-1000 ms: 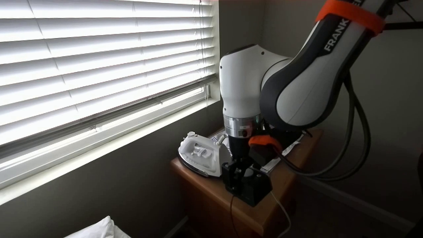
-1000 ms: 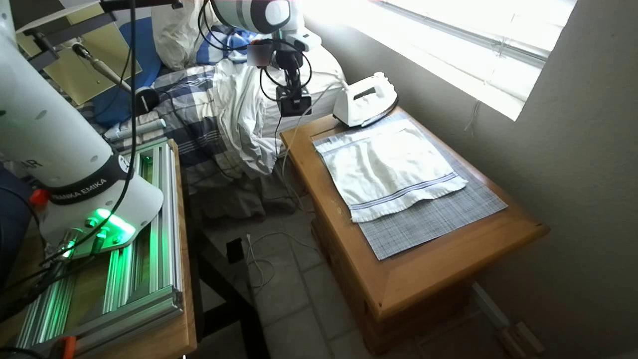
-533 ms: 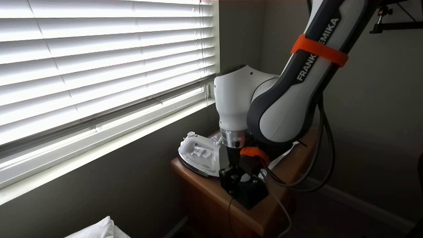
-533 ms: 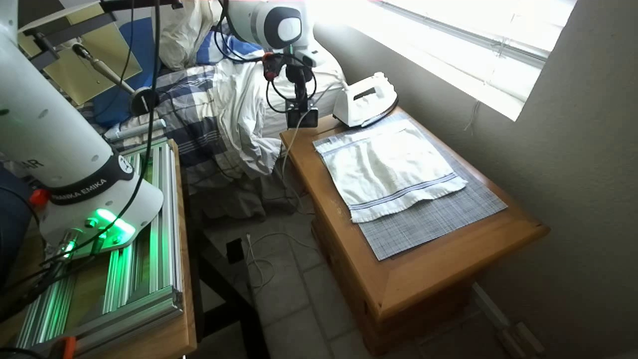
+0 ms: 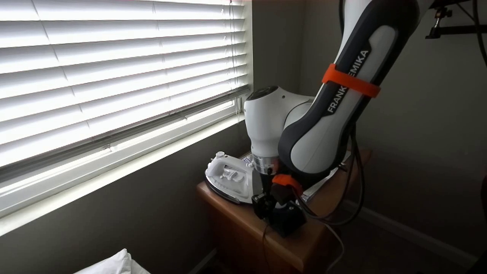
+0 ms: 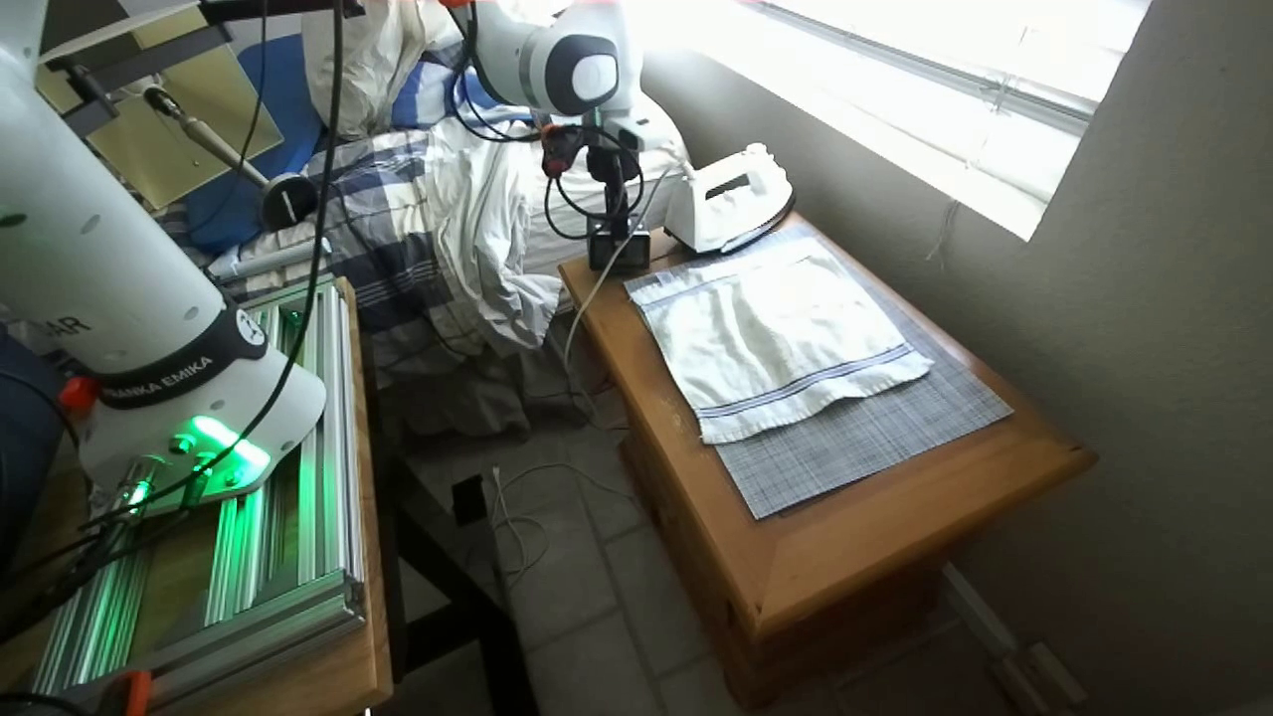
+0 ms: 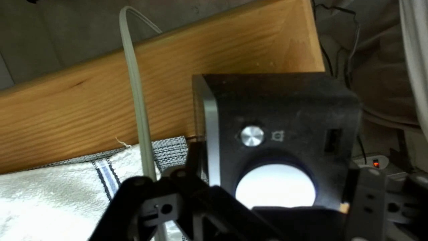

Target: Put the speaker behind the iron

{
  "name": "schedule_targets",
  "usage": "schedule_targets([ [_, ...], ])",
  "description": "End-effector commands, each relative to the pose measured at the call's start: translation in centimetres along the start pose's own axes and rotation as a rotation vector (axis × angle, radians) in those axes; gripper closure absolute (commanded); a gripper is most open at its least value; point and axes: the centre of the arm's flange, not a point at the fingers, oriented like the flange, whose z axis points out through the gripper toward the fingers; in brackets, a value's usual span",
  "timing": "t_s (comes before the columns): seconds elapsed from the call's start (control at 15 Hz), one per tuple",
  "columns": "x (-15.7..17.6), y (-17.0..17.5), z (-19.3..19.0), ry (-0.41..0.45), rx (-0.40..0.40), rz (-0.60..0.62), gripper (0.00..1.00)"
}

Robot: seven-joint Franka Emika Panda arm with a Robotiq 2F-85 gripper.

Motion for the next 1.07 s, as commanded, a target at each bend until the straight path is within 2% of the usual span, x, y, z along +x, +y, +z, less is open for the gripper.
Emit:
schedule_targets([
  [0.0,0.8,0.0,0.0,0.041,-0.034,-0.031,0.38],
  [0.4,0.9,-0.3,0.6,0.046,-0.008,-0.118,0.38],
  [0.47,0.9,-0.2,0.6,0.051,0.003,-0.133,0.03],
  [0.6,0.9,-0.1,0.6,0.059,0.009,-0.151,0.0],
  [1.0,0.6,0.2,-1.1,0.087,0.014,-0.196,0.0],
])
